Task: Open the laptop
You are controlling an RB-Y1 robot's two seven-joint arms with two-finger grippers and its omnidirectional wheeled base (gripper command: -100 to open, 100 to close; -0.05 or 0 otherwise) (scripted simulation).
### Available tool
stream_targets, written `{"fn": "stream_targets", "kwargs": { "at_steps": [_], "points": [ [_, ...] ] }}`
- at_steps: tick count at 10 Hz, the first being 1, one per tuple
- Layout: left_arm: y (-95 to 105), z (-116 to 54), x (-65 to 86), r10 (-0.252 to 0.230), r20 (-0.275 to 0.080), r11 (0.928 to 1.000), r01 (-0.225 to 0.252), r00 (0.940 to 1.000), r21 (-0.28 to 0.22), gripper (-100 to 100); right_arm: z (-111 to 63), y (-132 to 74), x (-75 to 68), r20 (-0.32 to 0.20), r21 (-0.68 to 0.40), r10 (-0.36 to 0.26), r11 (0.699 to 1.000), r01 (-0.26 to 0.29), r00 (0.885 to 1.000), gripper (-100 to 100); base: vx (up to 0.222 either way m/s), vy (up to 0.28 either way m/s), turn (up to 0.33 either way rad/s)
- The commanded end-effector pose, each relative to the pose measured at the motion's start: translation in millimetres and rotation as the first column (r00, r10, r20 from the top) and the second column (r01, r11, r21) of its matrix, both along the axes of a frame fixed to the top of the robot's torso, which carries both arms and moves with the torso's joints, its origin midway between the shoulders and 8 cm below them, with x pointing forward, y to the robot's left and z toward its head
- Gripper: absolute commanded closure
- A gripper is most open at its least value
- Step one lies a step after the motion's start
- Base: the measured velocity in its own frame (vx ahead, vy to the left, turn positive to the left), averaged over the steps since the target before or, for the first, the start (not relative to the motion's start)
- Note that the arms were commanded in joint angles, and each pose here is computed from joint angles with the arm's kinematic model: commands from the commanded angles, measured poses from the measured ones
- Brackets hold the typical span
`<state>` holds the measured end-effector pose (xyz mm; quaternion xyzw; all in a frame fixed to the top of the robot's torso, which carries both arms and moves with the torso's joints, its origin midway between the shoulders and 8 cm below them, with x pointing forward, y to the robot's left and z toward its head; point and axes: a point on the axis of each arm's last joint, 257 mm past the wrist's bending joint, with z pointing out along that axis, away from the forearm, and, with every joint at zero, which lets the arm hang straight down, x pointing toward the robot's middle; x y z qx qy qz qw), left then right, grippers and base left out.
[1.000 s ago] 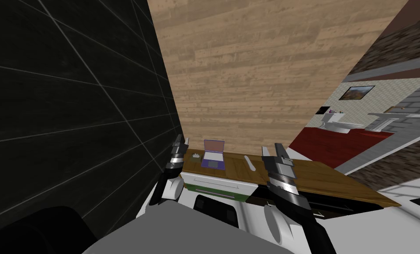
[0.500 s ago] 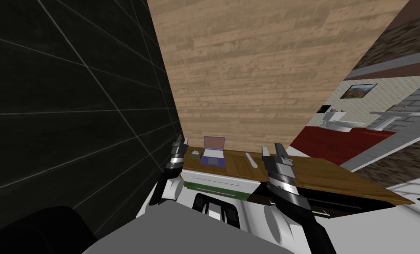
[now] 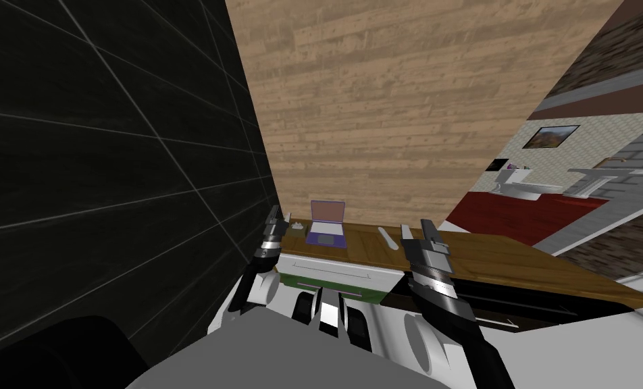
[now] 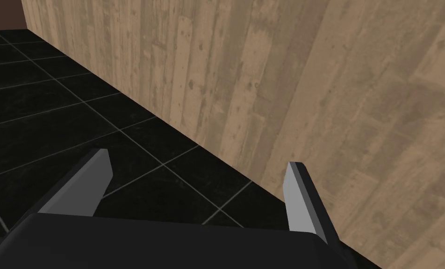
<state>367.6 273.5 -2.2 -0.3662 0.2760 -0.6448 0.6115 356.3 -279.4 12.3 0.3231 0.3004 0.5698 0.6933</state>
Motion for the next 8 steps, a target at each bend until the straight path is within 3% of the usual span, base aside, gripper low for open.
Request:
{"fn": "stream_targets", "kwargs": {
  "at_steps": [1, 4, 8],
  "points": [
    [-2.5, -7.2, 12.7, -0.029, -0.026, 0.9986, 0.03, 0.9992, 0.044, -100, 0.0, 0.0, 0.0, 0.0, 0.0, 0.0, 1.0, 0.0, 1.0, 0, 0.003, -0.044, -0.004],
    [2.1, -18.4, 33.2, -0.047, -0.059, 0.9964, 0.051, 0.9972, 0.068, -100, 0.0, 0.0, 0.0, 0.0, 0.0, 0.0, 1.0, 0.0, 1.0, 0, 0.009, -0.062, -0.004],
    [17.8, -34.2, 68.3, -0.049, -0.105, 0.9964, 0.055, 0.9932, 0.064, -100, 0.0, 0.0, 0.0, 0.0, 0.0, 0.0, 1.0, 0.0, 1.0, 0, 0.008, -0.078, -0.006]
  ]
}}
